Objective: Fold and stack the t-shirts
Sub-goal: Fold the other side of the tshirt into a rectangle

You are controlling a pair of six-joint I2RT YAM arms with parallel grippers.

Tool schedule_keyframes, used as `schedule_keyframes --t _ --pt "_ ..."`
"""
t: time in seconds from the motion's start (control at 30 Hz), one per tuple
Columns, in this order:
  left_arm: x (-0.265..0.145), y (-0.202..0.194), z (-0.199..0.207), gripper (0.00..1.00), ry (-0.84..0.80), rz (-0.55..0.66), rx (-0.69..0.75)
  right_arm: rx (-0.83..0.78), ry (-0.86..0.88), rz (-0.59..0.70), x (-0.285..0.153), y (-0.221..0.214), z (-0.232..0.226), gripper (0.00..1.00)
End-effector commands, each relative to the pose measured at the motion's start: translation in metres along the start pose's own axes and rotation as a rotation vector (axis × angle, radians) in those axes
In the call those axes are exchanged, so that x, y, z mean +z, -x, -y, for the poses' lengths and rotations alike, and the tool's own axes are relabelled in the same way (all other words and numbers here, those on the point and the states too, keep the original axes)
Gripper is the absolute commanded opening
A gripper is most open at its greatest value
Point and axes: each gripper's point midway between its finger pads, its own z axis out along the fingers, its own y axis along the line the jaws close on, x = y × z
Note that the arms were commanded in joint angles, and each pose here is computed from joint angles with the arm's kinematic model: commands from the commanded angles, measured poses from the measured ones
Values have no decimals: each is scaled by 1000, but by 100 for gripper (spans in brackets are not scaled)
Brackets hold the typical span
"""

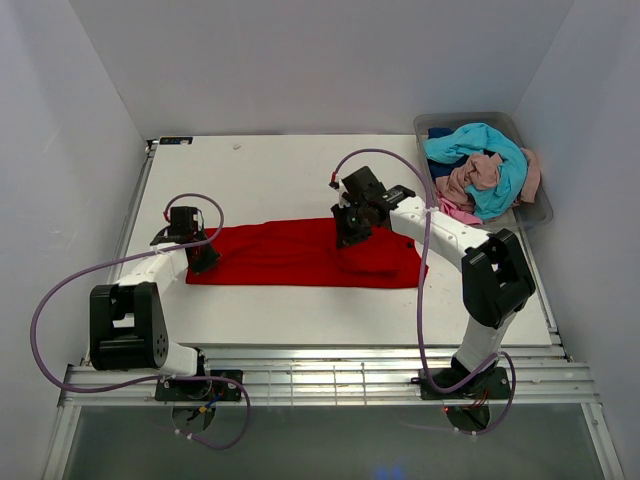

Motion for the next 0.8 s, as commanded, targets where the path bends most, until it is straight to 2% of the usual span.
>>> schedule_keyframes --t 0.0,0.63,0.77 --pt "-1 7 -6 0 39 43 15 -2 21 44 -10 9 -7 15" --pt "-7 4 -56 0 312 54 -18 4 0 30 -8 -1 -1 15" --pt "-15 21 -44 0 266 101 -35 8 -66 67 -17 8 9 16"
